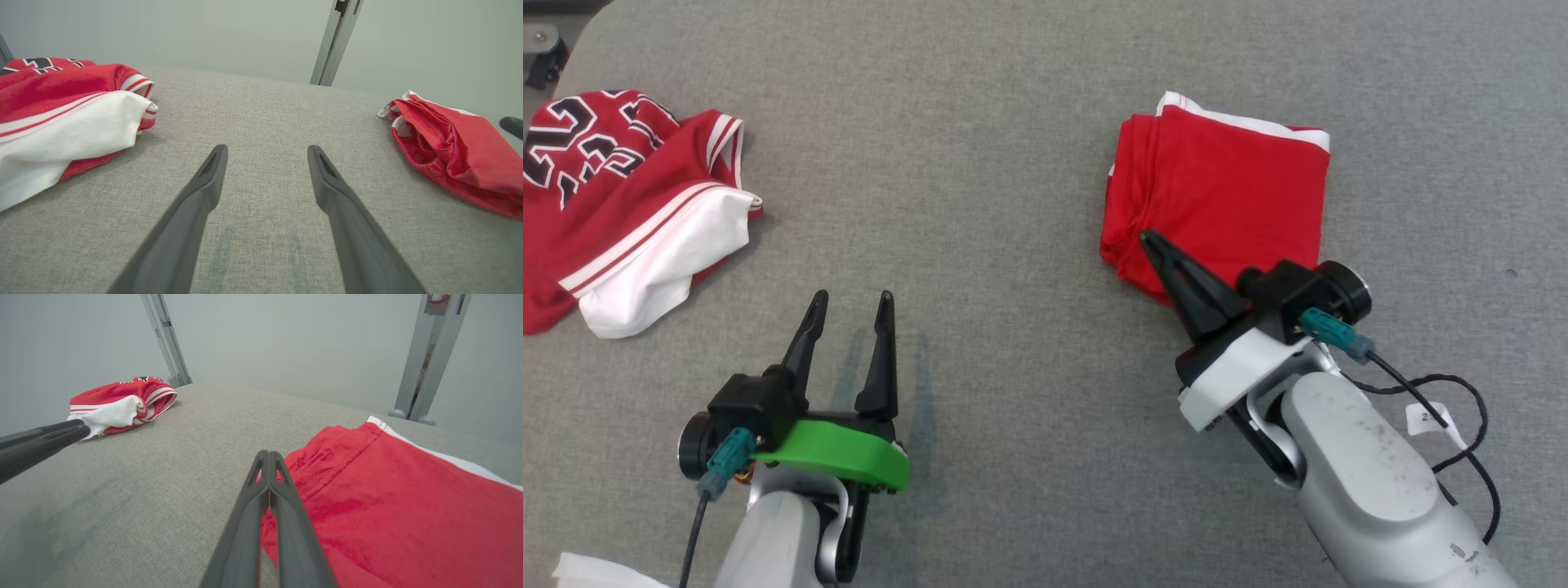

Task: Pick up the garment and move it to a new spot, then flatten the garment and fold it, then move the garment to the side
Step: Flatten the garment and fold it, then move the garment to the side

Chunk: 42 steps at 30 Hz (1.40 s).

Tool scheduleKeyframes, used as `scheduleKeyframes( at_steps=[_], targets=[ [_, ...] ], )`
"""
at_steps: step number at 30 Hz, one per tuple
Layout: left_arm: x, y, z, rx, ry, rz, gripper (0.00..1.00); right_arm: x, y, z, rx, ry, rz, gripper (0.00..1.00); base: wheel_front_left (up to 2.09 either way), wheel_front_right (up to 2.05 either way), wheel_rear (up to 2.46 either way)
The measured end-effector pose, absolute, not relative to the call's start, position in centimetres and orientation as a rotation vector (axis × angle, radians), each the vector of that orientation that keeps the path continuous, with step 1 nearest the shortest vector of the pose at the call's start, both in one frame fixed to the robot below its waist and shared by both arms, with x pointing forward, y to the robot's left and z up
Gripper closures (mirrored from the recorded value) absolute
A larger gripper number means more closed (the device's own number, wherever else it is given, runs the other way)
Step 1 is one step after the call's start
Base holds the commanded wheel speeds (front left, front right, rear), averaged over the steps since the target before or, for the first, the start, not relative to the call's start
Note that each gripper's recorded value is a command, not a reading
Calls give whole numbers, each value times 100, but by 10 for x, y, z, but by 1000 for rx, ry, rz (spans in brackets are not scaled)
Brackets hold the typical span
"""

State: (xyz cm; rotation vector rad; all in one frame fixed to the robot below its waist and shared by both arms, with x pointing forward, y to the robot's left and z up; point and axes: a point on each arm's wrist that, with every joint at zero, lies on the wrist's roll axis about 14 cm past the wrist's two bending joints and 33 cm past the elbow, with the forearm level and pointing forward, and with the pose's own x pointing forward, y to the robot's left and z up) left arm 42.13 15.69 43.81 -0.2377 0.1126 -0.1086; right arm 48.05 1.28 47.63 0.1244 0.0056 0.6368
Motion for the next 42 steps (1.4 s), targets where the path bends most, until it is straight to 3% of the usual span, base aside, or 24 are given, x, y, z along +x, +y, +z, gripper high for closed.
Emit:
scheduleKeyframes(
  at_steps=[7, 8, 9, 10, 21, 28, 35, 42],
  targets=[
    [414, 159, 447, -207, 92, -115, 0, 485, -59, 513, 186, -98, 406, 100, 0, 0, 0],
    [412, 158, 448, -202, 90, -119, 0, 484, -73, 514, 190, -102, 363, 74, 0, 0, 0],
    [410, 157, 449, -196, 88, -124, 0, 481, -86, 514, 195, -102, 325, 60, 0, 0, 0],
    [409, 156, 451, -194, 83, -128, 0, 478, -97, 513, 195, -98, 291, 1, 0, 0, 0],
    [391, 140, 456, -149, 77, -182, 0, 425, -173, 486, 181, -19, 64, 0, 0, 0, 0],
    [375, 141, 451, -149, 95, -172, 0, 401, -184, 473, 190, 21, 26, 0, 0, 0, 0],
    [373, 139, 449, -156, 103, -171, 0, 404, -176, 471, 191, 28, 49, 0, 0, 0, 0],
    [393, 134, 453, -161, 82, -185, 0, 439, -163, 482, 166, -4, 94, 0, 0, 0, 0]
  ],
)
